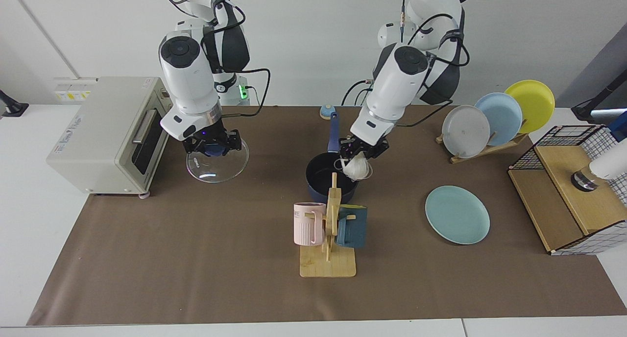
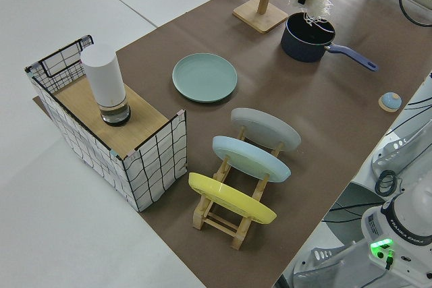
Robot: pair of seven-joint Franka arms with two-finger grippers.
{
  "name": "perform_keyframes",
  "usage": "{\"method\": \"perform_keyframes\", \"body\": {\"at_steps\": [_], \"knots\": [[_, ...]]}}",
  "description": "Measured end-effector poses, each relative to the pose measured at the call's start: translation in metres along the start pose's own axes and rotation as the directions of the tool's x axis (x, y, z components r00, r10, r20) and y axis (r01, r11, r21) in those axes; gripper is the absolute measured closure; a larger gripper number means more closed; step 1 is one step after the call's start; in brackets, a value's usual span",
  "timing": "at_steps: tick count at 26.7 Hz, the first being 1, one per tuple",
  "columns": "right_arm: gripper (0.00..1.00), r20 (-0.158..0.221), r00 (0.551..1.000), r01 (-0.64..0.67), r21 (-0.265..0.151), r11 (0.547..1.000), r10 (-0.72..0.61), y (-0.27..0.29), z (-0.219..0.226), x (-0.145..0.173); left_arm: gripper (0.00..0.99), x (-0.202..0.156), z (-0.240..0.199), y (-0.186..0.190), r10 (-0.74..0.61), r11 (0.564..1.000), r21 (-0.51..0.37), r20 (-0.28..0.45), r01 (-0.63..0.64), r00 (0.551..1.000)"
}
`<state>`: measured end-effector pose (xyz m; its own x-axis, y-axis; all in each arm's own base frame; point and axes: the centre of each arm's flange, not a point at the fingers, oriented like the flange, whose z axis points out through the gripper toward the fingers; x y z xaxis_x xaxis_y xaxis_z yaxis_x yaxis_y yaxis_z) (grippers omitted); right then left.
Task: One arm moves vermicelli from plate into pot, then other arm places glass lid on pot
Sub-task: 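Carry the vermicelli over the saucepan and release it with the left gripper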
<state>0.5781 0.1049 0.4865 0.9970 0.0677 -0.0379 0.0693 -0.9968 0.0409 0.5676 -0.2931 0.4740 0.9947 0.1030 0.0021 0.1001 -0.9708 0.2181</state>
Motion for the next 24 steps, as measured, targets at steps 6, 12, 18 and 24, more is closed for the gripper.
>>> {"method": "perform_keyframes", "body": {"at_steps": [6, 12, 18, 24], "knots": [[0.56, -0.001, 1.000, -0.001, 0.000, 1.000, 0.001, 0.000, 0.000, 0.000, 0.595, -0.017, 0.066, 0.019, 0.009, 1.000, -0.028, 0.035, -0.008, 0.999], [0.56, -0.001, 1.000, -0.001, 0.000, 1.000, 0.001, 0.001, 0.000, 0.000, 0.595, -0.021, 0.104, 0.020, 0.013, 0.999, -0.037, 0.060, -0.011, 0.998], [0.56, -0.001, 1.000, -0.001, 0.000, 1.000, 0.001, 0.001, 0.000, 0.000, 0.595, -0.026, 0.129, 0.012, 0.025, 0.999, -0.040, 0.064, -0.023, 0.998], [0.56, 0.001, 1.000, 0.000, 0.003, 1.000, 0.000, -0.001, 0.001, 0.000, 0.595, -0.033, 0.141, 0.007, 0.041, 0.999, -0.029, 0.081, -0.039, 0.996]]}}
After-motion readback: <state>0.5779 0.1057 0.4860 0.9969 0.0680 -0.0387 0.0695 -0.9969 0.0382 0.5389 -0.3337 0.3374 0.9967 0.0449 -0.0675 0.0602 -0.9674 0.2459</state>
